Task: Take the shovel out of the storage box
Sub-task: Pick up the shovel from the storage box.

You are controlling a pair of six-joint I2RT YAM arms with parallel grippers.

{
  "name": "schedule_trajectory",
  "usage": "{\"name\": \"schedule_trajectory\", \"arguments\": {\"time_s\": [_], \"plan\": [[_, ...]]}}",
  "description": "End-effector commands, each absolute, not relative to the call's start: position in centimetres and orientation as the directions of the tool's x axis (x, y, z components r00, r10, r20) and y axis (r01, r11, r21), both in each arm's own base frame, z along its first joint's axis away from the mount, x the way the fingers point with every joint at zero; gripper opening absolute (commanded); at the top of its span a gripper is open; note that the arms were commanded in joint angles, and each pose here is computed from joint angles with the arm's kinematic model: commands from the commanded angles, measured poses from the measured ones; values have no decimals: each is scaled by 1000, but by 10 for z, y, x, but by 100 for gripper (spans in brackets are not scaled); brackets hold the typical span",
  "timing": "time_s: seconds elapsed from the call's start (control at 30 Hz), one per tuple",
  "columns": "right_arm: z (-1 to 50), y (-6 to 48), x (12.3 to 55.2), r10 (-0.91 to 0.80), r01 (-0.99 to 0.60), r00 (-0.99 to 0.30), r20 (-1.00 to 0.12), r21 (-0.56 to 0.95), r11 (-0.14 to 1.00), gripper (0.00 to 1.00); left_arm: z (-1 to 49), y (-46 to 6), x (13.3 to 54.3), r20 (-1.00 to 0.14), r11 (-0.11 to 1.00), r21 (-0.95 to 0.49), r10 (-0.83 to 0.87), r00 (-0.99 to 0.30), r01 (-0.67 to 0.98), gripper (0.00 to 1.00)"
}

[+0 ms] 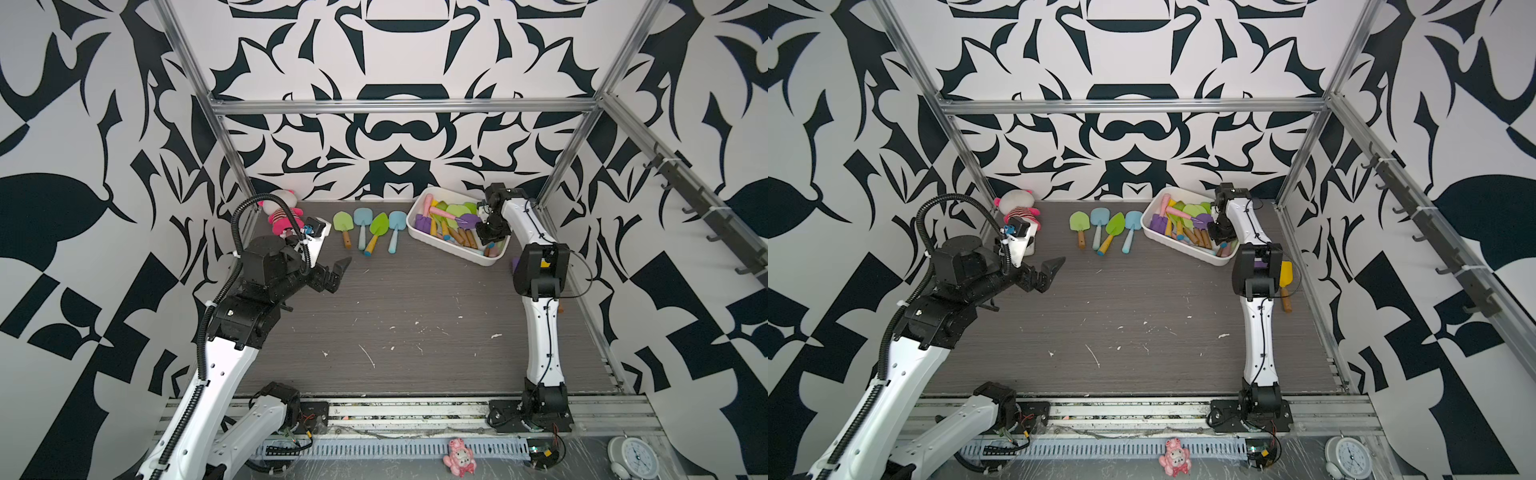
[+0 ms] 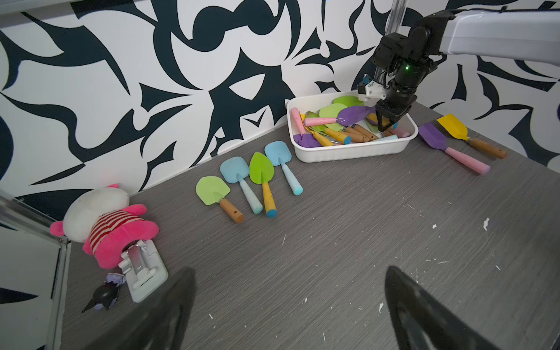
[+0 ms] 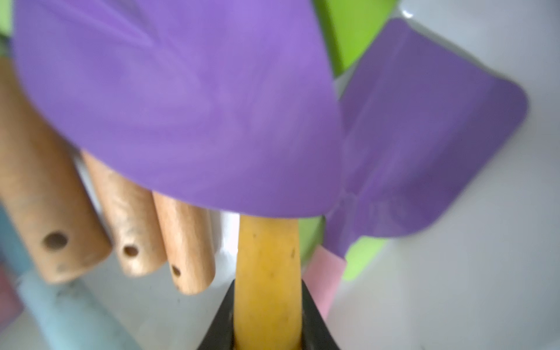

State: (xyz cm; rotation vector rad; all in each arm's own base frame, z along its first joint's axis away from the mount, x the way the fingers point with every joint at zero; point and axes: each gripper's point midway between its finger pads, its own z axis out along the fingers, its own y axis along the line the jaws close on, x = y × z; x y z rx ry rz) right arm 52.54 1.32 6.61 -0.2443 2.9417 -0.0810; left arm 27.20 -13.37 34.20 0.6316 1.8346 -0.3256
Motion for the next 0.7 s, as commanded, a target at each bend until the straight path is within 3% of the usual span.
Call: {"name": "schedule_trajectory", "arguments": {"time_s": [0.0, 0.4, 0.67], "plan": [[110, 17, 518, -200, -187, -951, -236, -77, 979, 0, 343, -131, 268, -935, 820, 95, 268, -231, 565, 99], [114, 23, 502, -211, -202, -958, -194, -69, 977, 0, 344, -131, 270, -939, 821, 104, 266, -216, 561, 99], [136, 16, 519, -171, -144, -943, -286, -114, 983, 0, 347, -133, 271, -943, 818, 104, 262, -206, 566, 99]]}}
